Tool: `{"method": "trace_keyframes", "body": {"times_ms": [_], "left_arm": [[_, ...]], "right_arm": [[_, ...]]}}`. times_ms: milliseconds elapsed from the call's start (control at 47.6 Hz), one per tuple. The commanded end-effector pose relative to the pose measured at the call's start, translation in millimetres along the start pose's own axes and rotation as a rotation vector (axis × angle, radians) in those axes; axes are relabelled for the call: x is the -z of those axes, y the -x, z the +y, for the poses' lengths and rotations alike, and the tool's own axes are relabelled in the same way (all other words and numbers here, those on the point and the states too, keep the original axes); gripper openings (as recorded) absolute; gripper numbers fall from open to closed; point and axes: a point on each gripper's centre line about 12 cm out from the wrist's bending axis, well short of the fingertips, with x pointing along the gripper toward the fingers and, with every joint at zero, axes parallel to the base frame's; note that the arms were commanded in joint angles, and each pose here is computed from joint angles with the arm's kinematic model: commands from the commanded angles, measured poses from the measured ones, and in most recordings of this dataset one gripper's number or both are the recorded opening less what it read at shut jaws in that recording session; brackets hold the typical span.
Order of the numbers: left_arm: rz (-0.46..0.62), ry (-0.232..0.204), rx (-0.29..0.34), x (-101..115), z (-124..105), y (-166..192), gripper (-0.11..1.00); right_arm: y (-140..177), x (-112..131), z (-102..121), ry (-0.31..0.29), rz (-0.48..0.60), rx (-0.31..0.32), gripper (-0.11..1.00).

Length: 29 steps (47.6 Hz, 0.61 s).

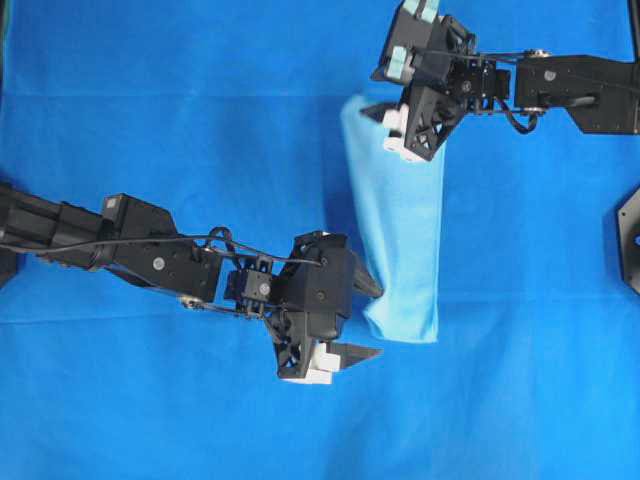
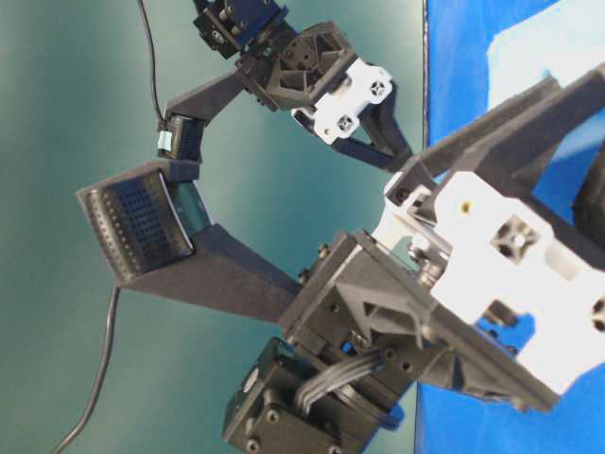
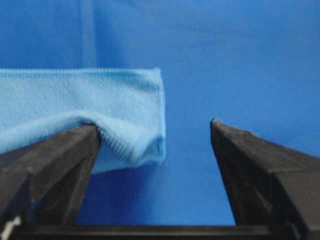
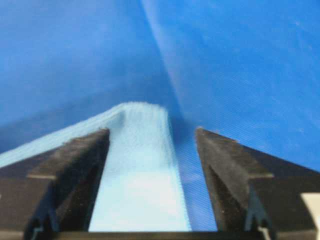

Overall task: Fold the light blue towel.
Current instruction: 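Lay the towel down as a vertical strip and open both grippers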

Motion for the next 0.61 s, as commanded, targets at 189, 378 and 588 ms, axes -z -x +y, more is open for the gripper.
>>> {"method": "trace_keyframes", "body": {"times_ms": [189,378,588], "left_arm": [[-0.022,-0.007,0.009,-60,-7,51,0.84],[-0.053,-0.041,-0.004,-79,-1,87,0.84],[-0.104,-0.065,-0.078,-72,32,110,0.83]], "right_arm": [[30,-13,12,0.029,-0.043,-0.008,0.60],[71,-13,31,0.058,-0.083,-0.034,0.61],[115,3,38,0.026,-0.155,-0.067,0.60]]}}
